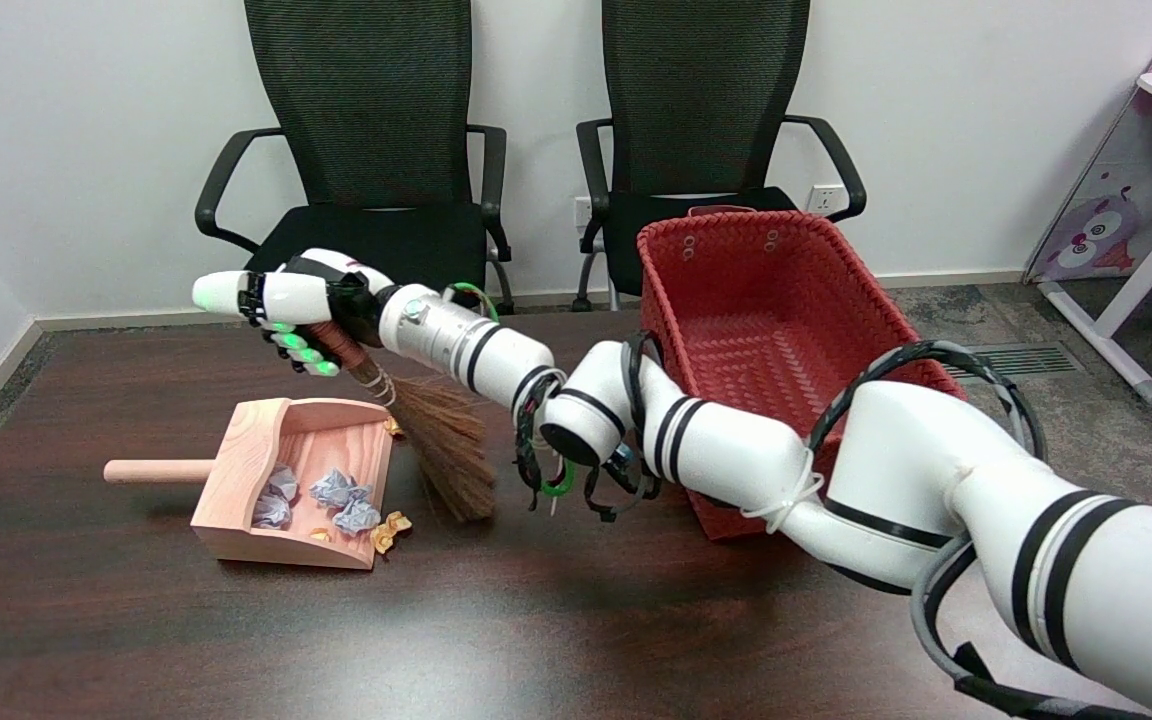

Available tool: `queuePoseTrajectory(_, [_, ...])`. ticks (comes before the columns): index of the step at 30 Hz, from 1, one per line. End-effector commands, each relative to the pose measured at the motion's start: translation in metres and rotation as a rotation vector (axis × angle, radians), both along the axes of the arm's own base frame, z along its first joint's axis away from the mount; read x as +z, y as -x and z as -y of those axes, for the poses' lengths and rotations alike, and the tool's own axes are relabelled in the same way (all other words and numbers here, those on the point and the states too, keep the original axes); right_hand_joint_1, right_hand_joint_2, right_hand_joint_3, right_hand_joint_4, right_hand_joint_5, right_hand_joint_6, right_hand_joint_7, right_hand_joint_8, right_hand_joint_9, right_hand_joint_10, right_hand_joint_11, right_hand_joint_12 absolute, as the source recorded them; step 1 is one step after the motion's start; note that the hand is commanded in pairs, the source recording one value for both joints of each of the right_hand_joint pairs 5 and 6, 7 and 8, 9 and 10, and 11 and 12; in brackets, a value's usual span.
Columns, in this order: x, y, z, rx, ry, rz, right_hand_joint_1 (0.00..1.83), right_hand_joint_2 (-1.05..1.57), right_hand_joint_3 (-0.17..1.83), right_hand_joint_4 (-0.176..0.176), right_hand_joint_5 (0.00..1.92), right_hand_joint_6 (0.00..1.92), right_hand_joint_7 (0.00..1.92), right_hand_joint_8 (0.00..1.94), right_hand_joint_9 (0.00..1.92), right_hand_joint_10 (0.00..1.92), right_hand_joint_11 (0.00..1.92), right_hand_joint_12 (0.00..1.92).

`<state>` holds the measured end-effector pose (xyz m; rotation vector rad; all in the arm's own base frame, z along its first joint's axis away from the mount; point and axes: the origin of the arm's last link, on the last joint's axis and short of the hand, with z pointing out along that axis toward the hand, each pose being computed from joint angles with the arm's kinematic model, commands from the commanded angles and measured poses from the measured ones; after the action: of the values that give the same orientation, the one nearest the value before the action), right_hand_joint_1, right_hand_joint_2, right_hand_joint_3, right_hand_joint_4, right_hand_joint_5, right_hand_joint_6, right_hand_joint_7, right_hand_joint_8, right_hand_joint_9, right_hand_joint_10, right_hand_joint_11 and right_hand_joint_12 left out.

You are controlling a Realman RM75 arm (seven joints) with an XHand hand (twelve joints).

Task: Sweep the paper ball into the dustpan.

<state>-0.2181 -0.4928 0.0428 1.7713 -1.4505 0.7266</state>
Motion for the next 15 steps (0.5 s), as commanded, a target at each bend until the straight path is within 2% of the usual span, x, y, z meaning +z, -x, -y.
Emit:
queuePoseTrajectory(1, [-0.029,-0.015,-0.007,-0.029,-0.025,0.207,0.58,0.45,0.95,0.004,1.92,1.92,1.92,1.92,1.92,1.92,1.92,1.92])
queuePoseTrajectory(8, [-0.039,-0.032,-0.012,0.006,-0.064,0.252,0.57,0.57,0.87,0.004,1.92,1.92,1.92,1.92,1.92,1.92,1.92,1.92])
queuePoseTrajectory(15, [-0.035,-0.060,-0.018,0.071,-0.103,0.326,0.59,0.65,0.89,0.004,1.92,1.92,1.92,1.92,1.92,1.92,1.92,1.92])
